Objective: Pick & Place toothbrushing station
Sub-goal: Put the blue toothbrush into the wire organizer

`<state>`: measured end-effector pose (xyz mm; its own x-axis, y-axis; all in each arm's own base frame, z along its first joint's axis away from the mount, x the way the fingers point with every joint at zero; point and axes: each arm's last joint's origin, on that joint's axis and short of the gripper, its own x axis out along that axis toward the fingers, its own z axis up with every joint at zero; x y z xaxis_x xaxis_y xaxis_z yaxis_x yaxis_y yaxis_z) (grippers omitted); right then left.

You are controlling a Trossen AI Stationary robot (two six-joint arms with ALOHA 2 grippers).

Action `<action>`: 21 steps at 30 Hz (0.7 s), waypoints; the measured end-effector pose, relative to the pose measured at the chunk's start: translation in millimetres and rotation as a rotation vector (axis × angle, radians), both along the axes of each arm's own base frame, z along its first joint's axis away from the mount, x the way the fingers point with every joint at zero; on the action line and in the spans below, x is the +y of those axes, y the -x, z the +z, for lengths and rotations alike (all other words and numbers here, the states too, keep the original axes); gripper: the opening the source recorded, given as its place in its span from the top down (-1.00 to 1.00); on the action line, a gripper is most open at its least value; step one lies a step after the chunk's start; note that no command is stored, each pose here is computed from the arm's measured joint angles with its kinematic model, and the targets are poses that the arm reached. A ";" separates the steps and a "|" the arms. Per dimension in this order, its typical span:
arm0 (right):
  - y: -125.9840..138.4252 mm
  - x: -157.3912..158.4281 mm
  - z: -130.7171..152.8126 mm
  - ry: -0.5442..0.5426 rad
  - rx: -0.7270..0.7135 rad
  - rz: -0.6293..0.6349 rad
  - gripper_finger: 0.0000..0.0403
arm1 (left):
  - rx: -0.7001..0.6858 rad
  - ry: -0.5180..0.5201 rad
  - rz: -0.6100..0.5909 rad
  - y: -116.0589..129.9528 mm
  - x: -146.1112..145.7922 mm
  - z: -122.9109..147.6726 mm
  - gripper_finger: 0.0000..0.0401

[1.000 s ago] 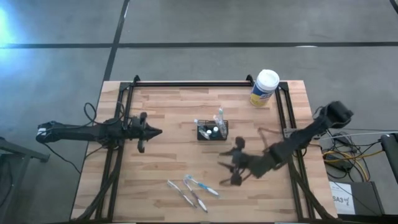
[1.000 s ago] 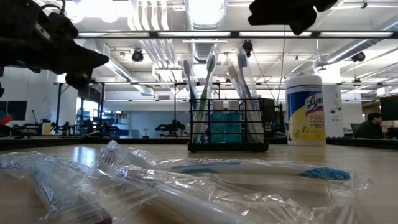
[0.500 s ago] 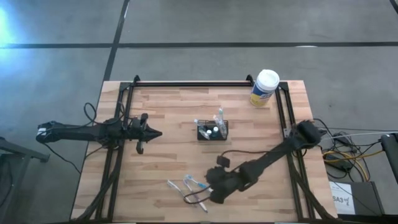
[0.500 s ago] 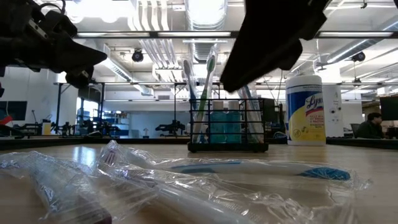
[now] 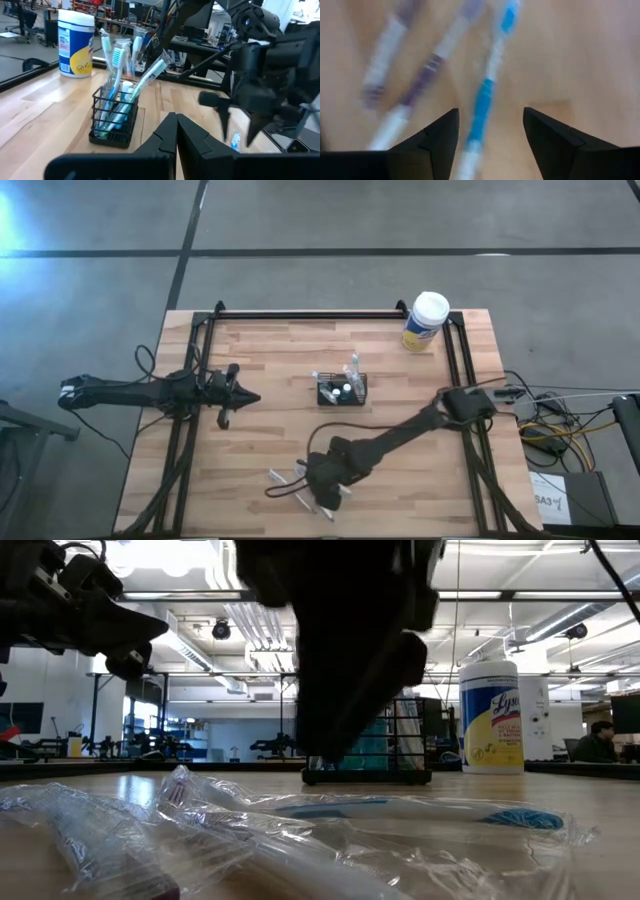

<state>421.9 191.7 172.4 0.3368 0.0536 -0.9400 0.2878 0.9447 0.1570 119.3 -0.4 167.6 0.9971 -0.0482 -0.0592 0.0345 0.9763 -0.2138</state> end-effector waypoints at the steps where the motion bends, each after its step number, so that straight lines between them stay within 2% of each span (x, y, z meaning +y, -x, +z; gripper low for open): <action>1: -0.3 -1.5 -3.0 0.016 0.035 -0.003 -0.09 | 0.000 0.001 -0.005 0.0 -0.1 0.0 0.96; 5: -5.8 -0.6 -12.5 0.040 0.093 0.009 -0.10 | 0.004 0.003 -0.010 0.0 -0.3 -0.4 0.96; 9: -11.0 4.5 -22.8 -0.039 0.125 0.044 -0.10 | 0.006 0.008 -0.010 -0.1 -0.3 -0.5 0.96; 16: -9.2 3.8 -36.2 -0.010 0.156 0.067 -0.08 | 0.007 0.033 -0.008 -0.1 -0.3 -0.5 0.96; 21: -7.2 2.2 -38.8 0.017 0.164 0.107 0.13 | 0.008 0.046 -0.008 -0.1 -0.4 -0.5 0.96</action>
<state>429.2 193.9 133.6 0.1724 0.0646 -0.9829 0.2065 0.9733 0.1002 119.4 -0.8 167.1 0.9962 -0.0591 -0.0645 0.0405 0.9650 -0.2590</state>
